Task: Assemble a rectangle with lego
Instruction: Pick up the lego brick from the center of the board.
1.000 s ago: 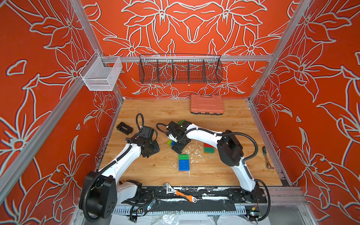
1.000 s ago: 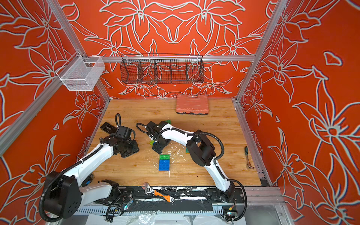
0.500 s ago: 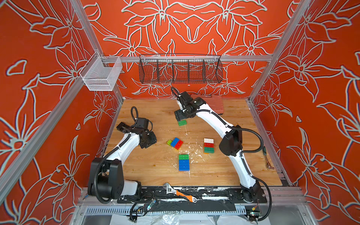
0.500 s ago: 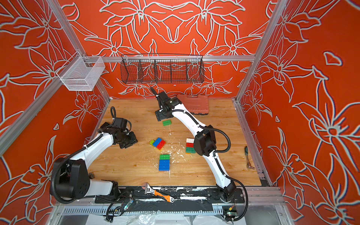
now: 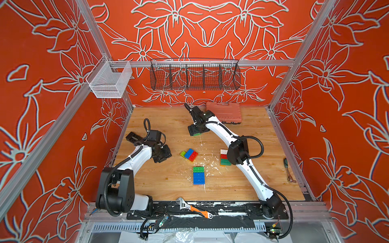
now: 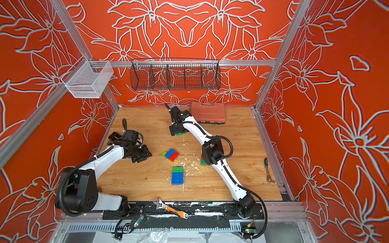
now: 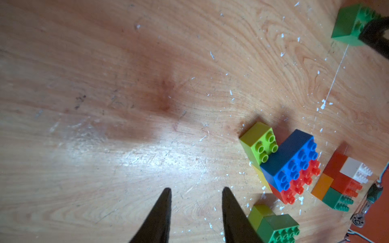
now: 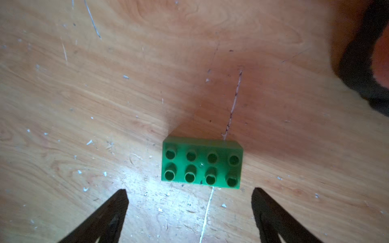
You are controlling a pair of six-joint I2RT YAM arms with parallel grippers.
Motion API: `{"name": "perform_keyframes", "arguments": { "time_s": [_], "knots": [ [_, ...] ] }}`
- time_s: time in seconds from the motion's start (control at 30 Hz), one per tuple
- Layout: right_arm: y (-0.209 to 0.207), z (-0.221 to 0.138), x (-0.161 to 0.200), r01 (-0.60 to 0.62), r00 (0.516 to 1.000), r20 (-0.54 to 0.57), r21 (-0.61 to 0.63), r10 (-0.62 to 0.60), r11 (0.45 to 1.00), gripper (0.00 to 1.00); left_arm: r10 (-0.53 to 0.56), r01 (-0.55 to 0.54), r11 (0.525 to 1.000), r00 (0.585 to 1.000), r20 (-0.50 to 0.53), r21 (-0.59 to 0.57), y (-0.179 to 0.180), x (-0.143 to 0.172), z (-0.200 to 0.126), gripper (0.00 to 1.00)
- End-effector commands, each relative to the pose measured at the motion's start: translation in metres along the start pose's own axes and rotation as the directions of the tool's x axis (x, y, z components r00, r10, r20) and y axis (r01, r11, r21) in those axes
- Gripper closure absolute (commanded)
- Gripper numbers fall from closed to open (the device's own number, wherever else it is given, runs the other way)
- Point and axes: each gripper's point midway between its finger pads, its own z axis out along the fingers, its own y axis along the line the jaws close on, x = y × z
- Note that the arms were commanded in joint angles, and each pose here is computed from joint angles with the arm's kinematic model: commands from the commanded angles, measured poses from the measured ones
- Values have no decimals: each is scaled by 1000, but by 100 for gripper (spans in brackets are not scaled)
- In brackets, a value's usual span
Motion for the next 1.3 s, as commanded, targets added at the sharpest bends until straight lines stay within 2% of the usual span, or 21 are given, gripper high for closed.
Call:
{"name": "perform_keyframes", "arguments": {
  "time_s": [0.0, 0.37, 0.67, 0.93, 1.27],
  "knots": [
    [0, -1, -4, 29, 1000, 13, -2, -29, 1000, 4, 18, -19, 999, 1000, 4, 41, -6, 0, -2, 61],
    [-6, 16, 0, 58, 998, 0, 35, -58, 998, 3, 15, -14, 999, 1000, -18, 48, -6, 2, 4, 61],
    [-5, 19, -11, 27, 999, 46, 41, -29, 999, 16, 14, -13, 999, 999, -30, 51, -6, 4, 7, 61],
    [-11, 32, 2, 41, 999, -2, 66, -41, 997, 13, 15, -13, 999, 999, -33, 51, -4, 7, 8, 61],
    [-15, 35, -4, 29, 999, 27, 94, -31, 995, 27, 15, -13, 999, 1000, -28, 50, -3, 7, 8, 61]
  ]
}}
